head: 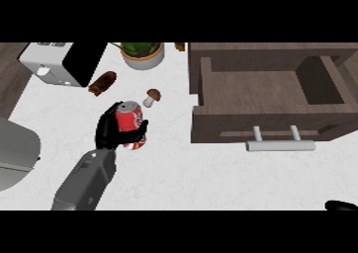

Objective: Pick up the can, place it into the drawer and close the drawer

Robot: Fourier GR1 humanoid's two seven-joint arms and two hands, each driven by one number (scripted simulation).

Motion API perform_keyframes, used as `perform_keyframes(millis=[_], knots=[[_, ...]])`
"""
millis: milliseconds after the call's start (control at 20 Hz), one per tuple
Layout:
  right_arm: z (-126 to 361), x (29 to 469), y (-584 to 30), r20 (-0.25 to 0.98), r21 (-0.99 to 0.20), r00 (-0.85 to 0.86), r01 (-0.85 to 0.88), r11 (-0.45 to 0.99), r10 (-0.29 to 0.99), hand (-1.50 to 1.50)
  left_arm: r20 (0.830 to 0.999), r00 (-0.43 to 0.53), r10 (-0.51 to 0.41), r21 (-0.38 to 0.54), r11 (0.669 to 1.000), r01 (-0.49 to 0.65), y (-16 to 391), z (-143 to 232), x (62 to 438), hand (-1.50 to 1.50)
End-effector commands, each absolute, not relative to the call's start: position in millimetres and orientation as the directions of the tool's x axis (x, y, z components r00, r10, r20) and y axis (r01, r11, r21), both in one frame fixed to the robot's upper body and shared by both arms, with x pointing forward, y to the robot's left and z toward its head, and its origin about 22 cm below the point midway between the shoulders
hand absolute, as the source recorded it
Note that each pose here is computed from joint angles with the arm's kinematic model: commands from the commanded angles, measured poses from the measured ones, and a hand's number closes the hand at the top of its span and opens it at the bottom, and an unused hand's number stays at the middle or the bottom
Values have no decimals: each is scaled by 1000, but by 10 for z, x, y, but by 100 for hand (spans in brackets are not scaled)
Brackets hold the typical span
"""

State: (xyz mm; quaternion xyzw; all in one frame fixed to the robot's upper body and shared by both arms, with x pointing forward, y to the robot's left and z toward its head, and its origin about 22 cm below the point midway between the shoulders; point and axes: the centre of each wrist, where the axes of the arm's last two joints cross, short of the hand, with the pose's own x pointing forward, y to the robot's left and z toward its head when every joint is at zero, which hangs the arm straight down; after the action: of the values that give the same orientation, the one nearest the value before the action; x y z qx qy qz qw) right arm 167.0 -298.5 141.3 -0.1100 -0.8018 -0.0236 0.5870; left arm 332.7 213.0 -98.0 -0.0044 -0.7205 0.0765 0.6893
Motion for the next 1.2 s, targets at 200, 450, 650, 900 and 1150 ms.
perform_keyframes(millis=[200, 450, 650, 900, 1150], knots=[[1513, 1583, -3029, 949, -120, -262, 222, 968, 177, -150, 992, -77, 105, -102, 994, 44, 1899, -475, 3687, 150], [1347, 1683, -3102, 944, -106, -281, 231, 967, 170, -150, 991, -120, 57, -45, 993, 106, 1402, 27, 3895, 150], [1520, 1538, -2978, 942, -109, -285, 245, 963, 179, -150, 991, -123, 61, -41, 986, 161, 1334, 663, 4057, 150], [1410, 1676, -3030, 943, -93, -290, 233, 968, 160, -150, 989, -115, 96, -73, 980, 187, 968, 1009, 3919, 150], [1435, 1675, -2979, 947, -104, -279, 209, 972, 161, -150, 985, -160, 59, -31, 985, 171, 802, 1661, 4102, 150]])
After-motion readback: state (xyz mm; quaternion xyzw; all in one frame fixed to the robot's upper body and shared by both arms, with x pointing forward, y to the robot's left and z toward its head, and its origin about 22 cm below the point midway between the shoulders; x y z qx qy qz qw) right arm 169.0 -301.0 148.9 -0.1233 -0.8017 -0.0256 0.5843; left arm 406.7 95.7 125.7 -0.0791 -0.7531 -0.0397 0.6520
